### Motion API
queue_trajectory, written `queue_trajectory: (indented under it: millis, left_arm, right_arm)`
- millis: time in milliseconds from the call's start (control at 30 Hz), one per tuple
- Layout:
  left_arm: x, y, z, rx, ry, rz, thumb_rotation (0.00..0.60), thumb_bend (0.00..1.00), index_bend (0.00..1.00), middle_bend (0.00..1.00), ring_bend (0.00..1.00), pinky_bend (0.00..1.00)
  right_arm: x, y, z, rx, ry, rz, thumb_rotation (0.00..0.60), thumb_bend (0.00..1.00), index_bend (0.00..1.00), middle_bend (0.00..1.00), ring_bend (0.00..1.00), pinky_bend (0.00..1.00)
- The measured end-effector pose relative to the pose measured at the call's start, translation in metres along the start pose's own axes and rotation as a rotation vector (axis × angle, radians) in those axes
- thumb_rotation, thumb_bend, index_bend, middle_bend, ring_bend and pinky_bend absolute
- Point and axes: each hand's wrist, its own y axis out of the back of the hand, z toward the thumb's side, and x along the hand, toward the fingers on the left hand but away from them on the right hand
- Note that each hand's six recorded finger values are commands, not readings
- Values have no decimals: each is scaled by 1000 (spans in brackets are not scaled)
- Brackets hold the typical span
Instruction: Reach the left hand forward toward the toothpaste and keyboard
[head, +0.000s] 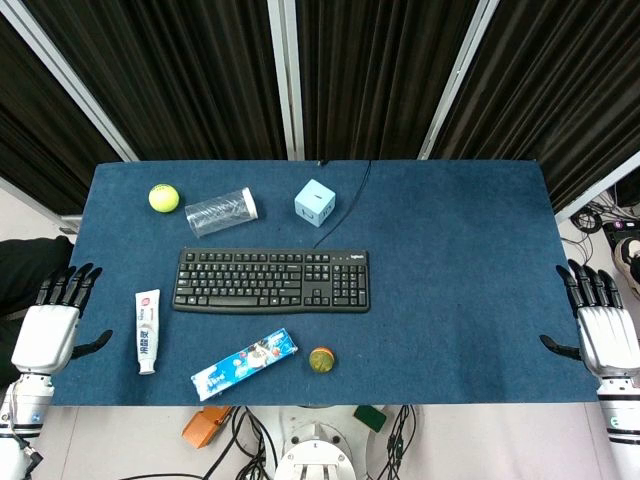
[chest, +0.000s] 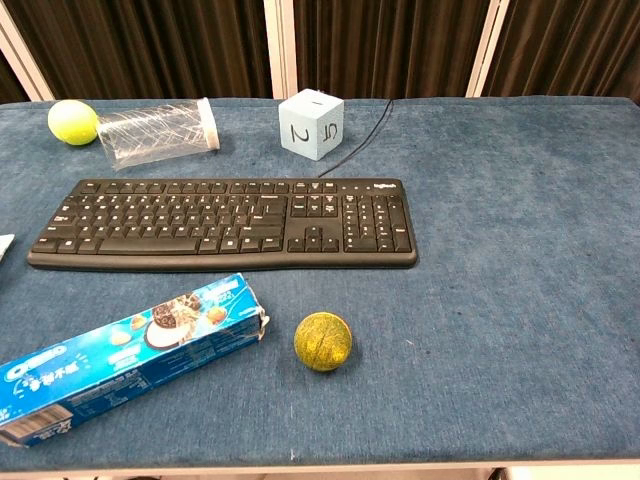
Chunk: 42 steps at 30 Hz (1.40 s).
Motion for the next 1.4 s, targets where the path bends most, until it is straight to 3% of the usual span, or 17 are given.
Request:
queue_trajectory:
  millis: [133, 267, 333, 467, 533, 600, 700, 1000, 1167, 1400]
  left_arm:
    - [3, 0, 2, 4, -3, -3, 600, 193, 31, 48, 10, 1]
    - [15, 5, 8, 11, -31, 12, 600, 193, 52, 139, 99, 17]
    - [23, 7, 14, 16, -57, 17, 600, 197, 88, 210, 183, 101]
    - [46, 12, 33, 32, -138, 13, 600, 274, 177, 454, 435, 453]
    - [56, 11, 41, 38, -171, -2, 600, 327, 204, 562, 538, 552]
    - [68, 7, 51, 37, -205, -34, 600, 435, 234, 739, 695, 697]
    - [85, -4, 65, 24, -241, -107, 600, 543, 242, 862, 803, 820]
    - [130, -51, 97, 4, -255, -361, 600, 653, 242, 926, 863, 860]
    - [143, -71, 110, 9, -245, -419, 600, 653, 242, 925, 862, 860]
    - [145, -79, 114, 7, -235, -440, 600, 653, 242, 924, 862, 859]
  right_arm:
    - [-1, 1, 0, -1, 1, -2, 600, 145, 0, 55, 0, 0]
    - [-3, 4, 2, 2, 8, -8, 600, 145, 0, 55, 0, 0]
    - [-3, 6, 4, 3, 14, -14, 600, 145, 0, 55, 0, 0]
    - [-4, 11, 7, 6, 26, -26, 600, 145, 0, 55, 0, 0]
    - [-4, 12, 8, 7, 27, -28, 600, 145, 0, 55, 0, 0]
    - [-4, 12, 8, 4, 24, -27, 600, 145, 0, 55, 0, 0]
    - [-4, 11, 7, 5, 19, -20, 600, 145, 0, 55, 0, 0]
    - [-4, 10, 6, 11, 3, -5, 600, 145, 0, 55, 0, 0]
    - [-5, 8, 6, 11, -2, 7, 600, 145, 0, 55, 0, 0]
    - [-9, 6, 7, 12, -2, 13, 600, 145, 0, 55, 0, 0]
